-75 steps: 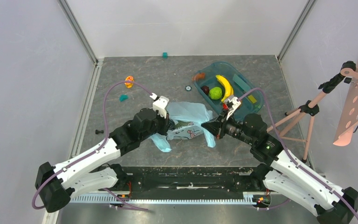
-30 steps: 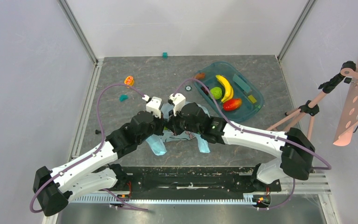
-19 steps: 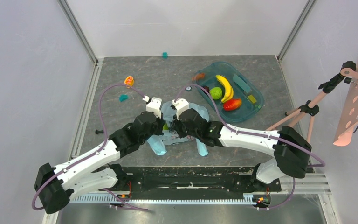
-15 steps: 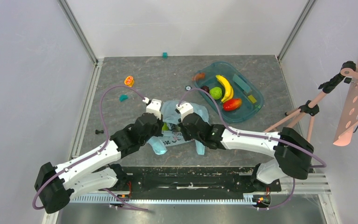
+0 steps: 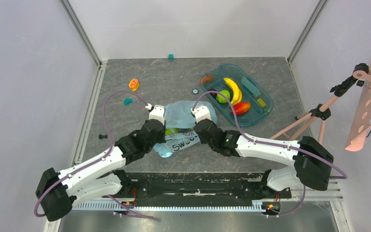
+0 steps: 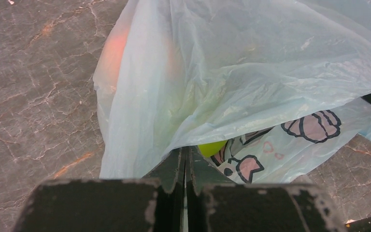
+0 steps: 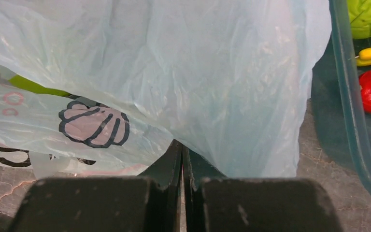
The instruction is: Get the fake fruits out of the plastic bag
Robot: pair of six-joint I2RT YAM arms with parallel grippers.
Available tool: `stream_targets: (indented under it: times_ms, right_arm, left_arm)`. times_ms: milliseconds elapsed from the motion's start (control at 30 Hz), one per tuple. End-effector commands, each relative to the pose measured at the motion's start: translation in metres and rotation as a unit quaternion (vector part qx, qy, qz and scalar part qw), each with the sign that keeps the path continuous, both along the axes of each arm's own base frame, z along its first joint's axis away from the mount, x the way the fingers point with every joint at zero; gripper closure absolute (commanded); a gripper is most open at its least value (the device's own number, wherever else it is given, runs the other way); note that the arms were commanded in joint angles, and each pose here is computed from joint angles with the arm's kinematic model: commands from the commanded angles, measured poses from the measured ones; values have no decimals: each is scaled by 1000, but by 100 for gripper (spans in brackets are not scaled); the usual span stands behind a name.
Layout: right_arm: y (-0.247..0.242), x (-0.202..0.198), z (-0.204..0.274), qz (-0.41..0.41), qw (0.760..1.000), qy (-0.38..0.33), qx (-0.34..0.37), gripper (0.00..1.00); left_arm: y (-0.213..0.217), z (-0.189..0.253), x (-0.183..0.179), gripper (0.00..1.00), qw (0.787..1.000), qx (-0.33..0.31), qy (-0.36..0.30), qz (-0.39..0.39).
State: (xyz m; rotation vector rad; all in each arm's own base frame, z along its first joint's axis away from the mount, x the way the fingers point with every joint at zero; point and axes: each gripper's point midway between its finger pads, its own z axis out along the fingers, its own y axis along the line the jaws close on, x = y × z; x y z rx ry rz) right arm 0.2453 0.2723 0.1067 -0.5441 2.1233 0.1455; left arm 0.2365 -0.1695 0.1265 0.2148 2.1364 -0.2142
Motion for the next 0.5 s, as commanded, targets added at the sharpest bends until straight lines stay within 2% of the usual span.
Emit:
stream_targets:
  times_ms: [0,133,233,367,467]
  right_arm:
    - [3,-1,15,28,999,-16,19,100]
    - [43,-14,38,124,988,-15,89,94]
    - [69,-17,60,163,976,-21,140,90]
    - [92,-12,66,173,973,-12,155,88]
    - [101,-6,51,164,976,2,144,89]
  left_arm:
    - [3,8,3,98,1000,-18,-17,20]
    - [-20,16,1,98,998,-49,-20,-37]
    - [-31,23,-1,98,996,-61,-22,-64]
    - [-38,29,-3,98,993,-74,-26,-83]
    - [-40,28,-5,98,993,-78,-24,-90]
